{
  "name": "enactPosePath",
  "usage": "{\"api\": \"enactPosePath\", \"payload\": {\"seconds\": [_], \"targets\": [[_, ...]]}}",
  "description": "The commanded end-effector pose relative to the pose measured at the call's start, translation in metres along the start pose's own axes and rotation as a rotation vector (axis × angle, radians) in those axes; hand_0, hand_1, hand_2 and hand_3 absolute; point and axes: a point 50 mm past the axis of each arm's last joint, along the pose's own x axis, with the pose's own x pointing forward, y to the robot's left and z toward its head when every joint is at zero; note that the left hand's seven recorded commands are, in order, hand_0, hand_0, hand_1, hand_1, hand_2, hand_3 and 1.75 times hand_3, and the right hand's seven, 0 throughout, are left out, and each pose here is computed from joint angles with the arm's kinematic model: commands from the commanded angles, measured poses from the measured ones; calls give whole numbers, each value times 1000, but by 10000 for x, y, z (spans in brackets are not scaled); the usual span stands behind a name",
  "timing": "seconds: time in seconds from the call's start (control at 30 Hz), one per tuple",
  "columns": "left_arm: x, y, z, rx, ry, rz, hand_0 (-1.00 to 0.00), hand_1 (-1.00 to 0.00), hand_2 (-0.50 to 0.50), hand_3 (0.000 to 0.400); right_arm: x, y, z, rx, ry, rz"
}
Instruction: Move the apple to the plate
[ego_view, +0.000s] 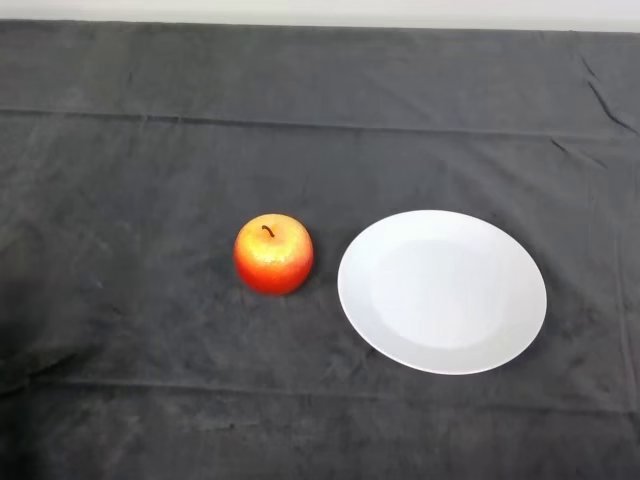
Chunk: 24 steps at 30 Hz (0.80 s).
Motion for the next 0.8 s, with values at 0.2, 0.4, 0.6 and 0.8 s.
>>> {"api": "enactPosePath", "payload": {"seconds": [0.2, 0.4, 0.6, 0.8], "targets": [[-95, -83, 94, 16, -12, -50, 0, 0, 0, 0, 20, 46, 121, -8, -33, 23], [-86, -173, 184, 17, -30, -86, 0, 0, 0, 0, 20, 46, 120, -9, -33, 23], [-58, -247, 228, 25, -33, -125, 0, 0, 0, 0, 19, 46, 120, -11, -33, 22], [-16, -317, 266, 33, -33, -160, 0, 0, 0, 0, 18, 46, 119, -12, -33, 22]]}}
